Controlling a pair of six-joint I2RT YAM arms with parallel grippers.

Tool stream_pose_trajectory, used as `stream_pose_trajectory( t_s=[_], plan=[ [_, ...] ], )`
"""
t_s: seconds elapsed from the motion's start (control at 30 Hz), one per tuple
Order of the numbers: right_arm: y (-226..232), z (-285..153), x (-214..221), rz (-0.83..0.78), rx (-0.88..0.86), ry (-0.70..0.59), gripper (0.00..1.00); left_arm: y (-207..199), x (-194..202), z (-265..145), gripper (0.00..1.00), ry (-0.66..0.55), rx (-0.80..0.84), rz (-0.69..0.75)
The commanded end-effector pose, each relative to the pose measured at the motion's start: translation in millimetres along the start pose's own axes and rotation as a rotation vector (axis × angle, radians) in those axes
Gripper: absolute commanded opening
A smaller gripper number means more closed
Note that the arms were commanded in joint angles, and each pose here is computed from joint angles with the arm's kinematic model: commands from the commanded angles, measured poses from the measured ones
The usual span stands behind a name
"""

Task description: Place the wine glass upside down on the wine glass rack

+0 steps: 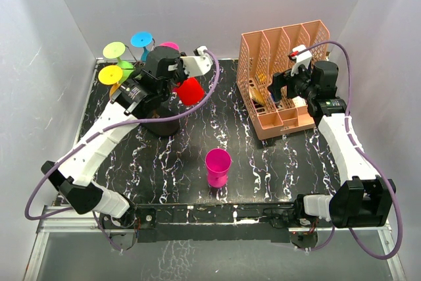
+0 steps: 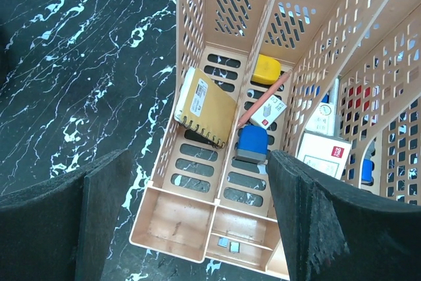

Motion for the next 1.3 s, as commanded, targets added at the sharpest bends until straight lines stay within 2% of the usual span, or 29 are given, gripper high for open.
stream_pose_trajectory(
  t_s=[0.0,0.47,1.27],
  plan=[
    [-4,-6,-21,-0.029,0.017,-0.089,0.92,8,1,-5,0.00,0.008,-0.073,0.002],
    [-3,-6,-19,-0.029,0.012,-0.088,0.93,9,13,-1,0.00,0.094,-0.131,0.049],
    [-1,-6,-18,-0.026,-0.008,-0.083,0.93,23,37,-28,0.00,0.122,-0.143,0.040]
  ],
)
Point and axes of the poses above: each gripper's point midway between its finger pads, its own z axis out along the fingers, its own y axis along the line the jaws close on, x = y × z, the point moved 8 cm from there along -z, back along the fingers, and after that the axes turned 5 degrees about -z, right-handed, at the moved point
